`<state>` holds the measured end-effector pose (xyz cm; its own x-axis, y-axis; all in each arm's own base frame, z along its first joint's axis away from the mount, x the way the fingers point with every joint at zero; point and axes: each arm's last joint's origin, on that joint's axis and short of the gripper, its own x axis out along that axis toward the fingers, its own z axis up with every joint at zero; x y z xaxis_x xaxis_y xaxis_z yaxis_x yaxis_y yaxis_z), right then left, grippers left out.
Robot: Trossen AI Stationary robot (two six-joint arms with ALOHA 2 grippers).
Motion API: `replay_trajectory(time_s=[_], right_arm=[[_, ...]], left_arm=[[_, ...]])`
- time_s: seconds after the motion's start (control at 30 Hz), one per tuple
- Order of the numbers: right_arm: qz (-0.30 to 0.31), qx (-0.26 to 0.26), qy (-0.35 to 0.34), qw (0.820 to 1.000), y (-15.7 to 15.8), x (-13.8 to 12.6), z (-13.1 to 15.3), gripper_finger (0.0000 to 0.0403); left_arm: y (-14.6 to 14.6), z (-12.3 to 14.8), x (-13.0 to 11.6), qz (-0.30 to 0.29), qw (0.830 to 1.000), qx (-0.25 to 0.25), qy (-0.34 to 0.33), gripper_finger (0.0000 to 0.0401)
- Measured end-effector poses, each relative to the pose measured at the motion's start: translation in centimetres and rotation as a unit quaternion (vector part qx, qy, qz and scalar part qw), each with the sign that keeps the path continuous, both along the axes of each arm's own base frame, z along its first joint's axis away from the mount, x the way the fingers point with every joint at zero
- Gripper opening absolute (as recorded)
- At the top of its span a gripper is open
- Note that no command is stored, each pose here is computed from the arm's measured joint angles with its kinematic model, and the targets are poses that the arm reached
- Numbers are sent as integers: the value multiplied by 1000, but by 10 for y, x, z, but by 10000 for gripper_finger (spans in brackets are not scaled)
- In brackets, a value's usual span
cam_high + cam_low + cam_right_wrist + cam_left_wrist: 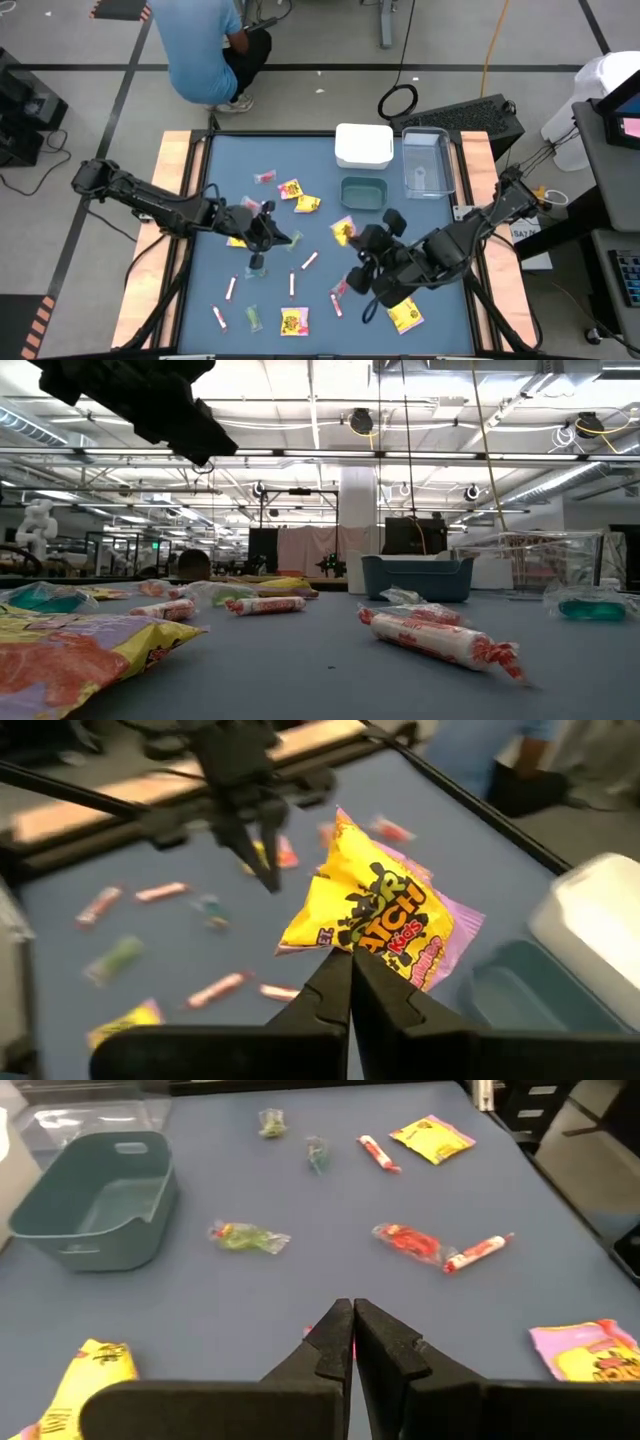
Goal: Sort candy
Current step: Put the center yellow candy into the green bin
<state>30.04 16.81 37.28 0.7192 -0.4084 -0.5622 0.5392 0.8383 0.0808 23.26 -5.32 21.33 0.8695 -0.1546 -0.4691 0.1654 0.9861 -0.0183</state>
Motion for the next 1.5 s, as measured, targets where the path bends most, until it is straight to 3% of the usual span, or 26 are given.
replay_trajectory(time_s=[0.43, 0.57, 0.77, 0.97, 1.17, 1.27, 1.37, 1.5], right_arm=[[-4, -37, -70, 997, 31, -7, -19, 0], [6, -56, -57, 997, 30, -7, -22, 0], [74, -141, 1, 987, 31, -7, -22, 0], [169, -269, 81, 945, 31, -7, -22, 0], [253, -394, 164, 868, 30, -8, -24, 0], [278, -429, 200, 836, 28, -11, -26, 0], [284, -437, 215, 826, 27, -13, -27, 0], [278, -429, 215, 832, 26, -13, -28, 0]], left_arm=[[-7, 2, -1, -14, 1000, -2, -7, 20], [-7, 2, -1, -14, 1000, -2, -8, 20], [-7, 2, -1, -14, 1000, -2, -8, 20], [-7, 2, -1, -14, 1000, -2, -8, 20], [-7, 2, -1, -14, 1000, -2, -8, 20], [-7, 2, -1, -14, 1000, -2, -7, 20], [-7, 2, -1, -14, 1000, -2, -7, 20], [-7, 1, -1, -14, 1000, -1, -6, 20]])
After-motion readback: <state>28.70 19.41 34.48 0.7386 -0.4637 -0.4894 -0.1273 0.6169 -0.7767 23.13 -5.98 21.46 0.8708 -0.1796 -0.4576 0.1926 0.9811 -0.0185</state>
